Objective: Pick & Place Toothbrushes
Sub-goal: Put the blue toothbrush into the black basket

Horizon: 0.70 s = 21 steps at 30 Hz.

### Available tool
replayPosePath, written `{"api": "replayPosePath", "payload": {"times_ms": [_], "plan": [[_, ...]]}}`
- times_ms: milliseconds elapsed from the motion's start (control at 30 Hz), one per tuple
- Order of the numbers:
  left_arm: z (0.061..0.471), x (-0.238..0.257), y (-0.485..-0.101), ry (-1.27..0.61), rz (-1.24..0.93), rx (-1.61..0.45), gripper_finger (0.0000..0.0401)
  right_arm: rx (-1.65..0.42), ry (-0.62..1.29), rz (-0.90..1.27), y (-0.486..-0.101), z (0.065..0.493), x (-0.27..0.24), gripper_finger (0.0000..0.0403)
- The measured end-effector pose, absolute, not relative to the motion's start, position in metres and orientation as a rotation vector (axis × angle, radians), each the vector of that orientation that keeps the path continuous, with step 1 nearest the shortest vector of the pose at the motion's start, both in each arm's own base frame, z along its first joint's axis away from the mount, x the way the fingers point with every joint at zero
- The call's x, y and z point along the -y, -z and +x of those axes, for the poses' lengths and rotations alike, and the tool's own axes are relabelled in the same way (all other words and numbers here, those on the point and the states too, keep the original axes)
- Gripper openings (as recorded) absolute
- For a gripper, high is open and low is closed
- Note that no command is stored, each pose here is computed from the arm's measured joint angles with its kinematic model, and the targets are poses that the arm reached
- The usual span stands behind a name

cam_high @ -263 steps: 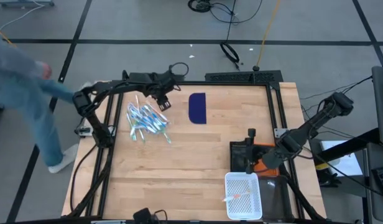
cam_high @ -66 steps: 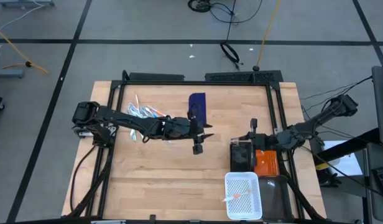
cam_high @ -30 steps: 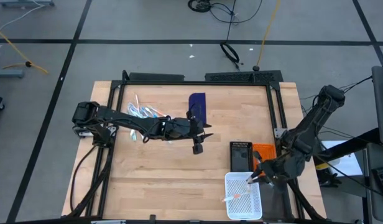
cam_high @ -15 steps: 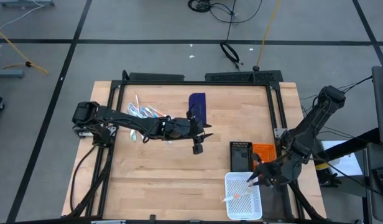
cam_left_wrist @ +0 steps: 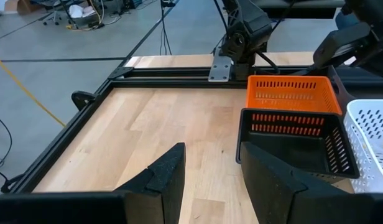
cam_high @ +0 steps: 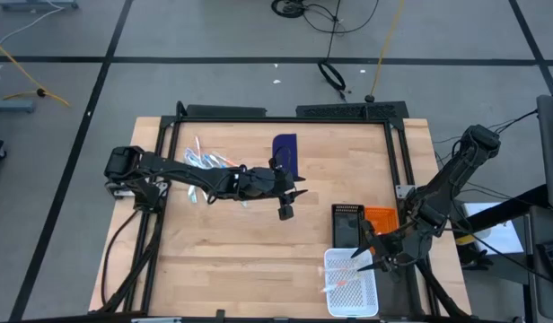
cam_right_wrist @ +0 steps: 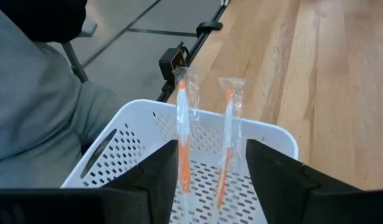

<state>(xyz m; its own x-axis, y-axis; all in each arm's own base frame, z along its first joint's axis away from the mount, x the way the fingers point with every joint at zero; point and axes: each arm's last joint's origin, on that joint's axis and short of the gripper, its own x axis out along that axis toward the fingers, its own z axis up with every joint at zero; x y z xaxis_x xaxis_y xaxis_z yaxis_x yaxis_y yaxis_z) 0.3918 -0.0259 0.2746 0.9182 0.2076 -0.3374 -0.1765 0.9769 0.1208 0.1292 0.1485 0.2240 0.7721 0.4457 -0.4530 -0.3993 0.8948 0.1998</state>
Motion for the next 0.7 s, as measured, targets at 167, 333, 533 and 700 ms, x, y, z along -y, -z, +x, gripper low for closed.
{"api": "replayPosePath", "payload": {"times_ms": [167,333,533,700], "plan": [[0.392,0.026,-0.274,-0.198,0.086,-0.357,0.0157,-0.476,-0.479,0.055,-0.227,0.13,-0.15,0.0183],[0.39,0.023,-0.272,-0.297,0.055,-0.382,0.0157,-0.446,-0.456,-0.009,-0.228,0.132,-0.147,0.0173],[0.378,0.006,-0.258,-0.441,0.001,-0.562,0.0157,-0.413,-0.322,-0.043,-0.229,0.142,-0.136,0.0169],[0.364,-0.013,-0.249,-0.502,-0.118,-0.714,0.0157,-0.405,-0.232,-0.045,-0.231,0.153,-0.12,0.0169]]}}
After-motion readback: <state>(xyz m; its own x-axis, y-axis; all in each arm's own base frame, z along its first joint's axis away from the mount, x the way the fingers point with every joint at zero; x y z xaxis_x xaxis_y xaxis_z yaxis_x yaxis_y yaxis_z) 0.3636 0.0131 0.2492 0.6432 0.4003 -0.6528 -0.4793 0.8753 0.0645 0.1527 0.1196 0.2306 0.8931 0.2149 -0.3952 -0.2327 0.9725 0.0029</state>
